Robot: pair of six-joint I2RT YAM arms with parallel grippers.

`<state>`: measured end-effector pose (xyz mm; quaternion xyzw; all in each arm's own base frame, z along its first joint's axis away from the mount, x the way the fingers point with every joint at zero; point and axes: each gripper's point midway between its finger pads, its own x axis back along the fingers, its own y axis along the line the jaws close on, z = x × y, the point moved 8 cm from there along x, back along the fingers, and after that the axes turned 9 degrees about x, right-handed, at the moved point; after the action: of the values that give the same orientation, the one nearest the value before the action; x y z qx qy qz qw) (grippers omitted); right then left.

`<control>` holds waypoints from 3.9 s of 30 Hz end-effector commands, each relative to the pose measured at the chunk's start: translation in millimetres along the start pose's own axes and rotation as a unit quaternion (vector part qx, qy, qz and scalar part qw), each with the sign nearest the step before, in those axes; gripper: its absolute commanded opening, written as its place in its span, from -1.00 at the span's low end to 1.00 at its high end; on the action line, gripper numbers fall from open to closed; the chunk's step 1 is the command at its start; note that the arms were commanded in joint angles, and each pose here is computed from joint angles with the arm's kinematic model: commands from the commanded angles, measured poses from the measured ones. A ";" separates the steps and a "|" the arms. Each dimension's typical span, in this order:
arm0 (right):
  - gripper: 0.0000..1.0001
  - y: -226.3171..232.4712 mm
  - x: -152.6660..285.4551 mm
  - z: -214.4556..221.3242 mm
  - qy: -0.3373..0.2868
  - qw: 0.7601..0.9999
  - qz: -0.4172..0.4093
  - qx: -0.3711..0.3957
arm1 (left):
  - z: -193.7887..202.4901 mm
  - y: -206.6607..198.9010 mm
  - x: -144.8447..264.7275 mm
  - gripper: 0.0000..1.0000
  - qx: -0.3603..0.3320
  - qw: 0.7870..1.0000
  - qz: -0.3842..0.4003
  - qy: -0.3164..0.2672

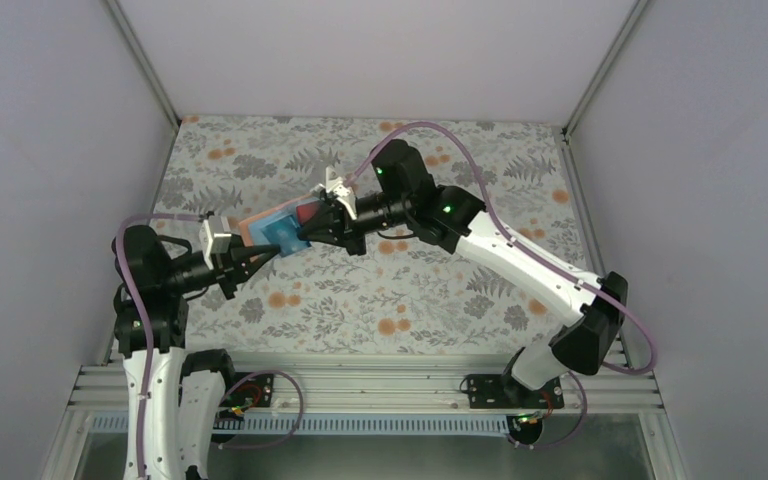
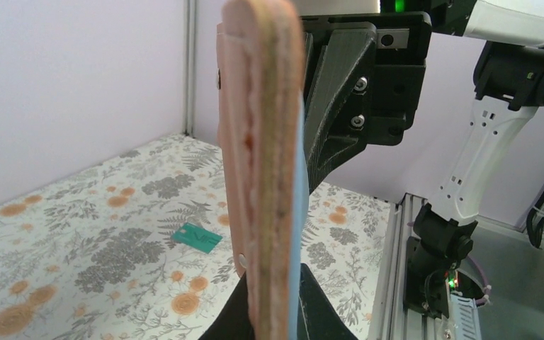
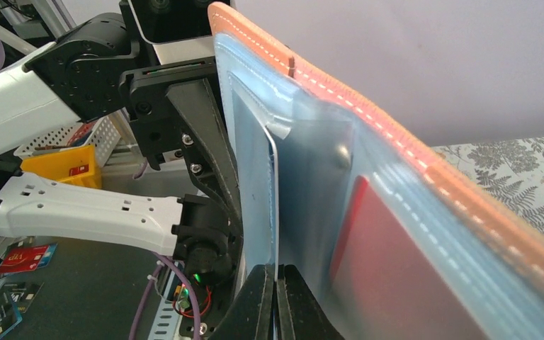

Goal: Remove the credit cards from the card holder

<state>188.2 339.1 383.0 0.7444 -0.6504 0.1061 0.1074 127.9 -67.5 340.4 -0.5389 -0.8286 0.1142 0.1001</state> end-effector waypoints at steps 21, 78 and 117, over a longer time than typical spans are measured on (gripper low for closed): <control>-0.92 -16.7 53.0 -14.5 -0.010 0.995 0.095 0.014 | -0.4 -0.9 0.9 -0.85 0.021 1.000 -0.002 -0.010; -0.19 -20.4 -3.6 -4.8 -0.035 0.998 -0.060 0.007 | -3.8 -3.4 0.9 -0.95 -0.001 1.000 0.008 -0.009; -0.92 -1.2 -15.3 0.0 -0.042 0.992 -0.111 0.030 | 3.1 -10.0 2.4 -0.62 -0.012 1.000 0.024 -0.002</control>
<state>200.8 359.3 367.1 0.8155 -0.5655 0.0740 0.0986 127.9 -66.2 330.9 -0.5356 -0.8263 0.1329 0.1127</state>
